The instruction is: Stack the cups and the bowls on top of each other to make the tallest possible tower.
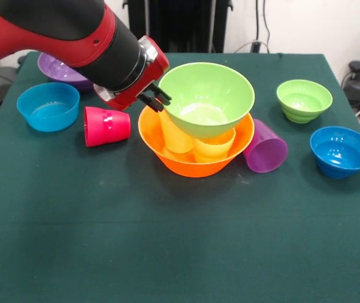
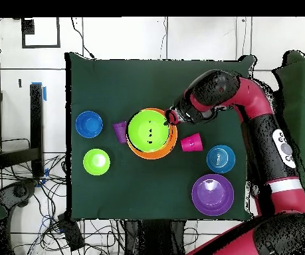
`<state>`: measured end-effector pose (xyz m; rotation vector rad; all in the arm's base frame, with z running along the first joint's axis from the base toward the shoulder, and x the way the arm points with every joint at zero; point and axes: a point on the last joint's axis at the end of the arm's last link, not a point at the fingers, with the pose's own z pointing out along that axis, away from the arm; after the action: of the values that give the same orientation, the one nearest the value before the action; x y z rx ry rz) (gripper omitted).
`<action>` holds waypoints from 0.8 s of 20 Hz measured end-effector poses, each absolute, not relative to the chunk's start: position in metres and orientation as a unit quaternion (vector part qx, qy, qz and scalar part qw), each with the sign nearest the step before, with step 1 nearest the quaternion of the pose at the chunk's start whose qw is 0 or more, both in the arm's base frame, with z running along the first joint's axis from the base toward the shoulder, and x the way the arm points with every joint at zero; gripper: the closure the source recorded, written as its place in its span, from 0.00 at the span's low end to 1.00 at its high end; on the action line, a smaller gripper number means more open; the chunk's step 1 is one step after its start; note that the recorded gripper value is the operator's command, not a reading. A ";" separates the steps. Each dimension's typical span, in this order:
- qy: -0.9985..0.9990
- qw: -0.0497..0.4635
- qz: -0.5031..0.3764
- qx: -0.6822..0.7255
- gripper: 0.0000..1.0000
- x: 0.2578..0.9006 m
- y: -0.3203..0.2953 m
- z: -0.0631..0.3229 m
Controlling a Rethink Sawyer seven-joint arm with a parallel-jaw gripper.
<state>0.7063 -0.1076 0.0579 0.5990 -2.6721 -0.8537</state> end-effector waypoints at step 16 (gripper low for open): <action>-0.923 0.132 -0.299 0.203 1.00 0.700 -0.127 0.052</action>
<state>0.7003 -0.1272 0.0521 0.5894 -2.6791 -0.8693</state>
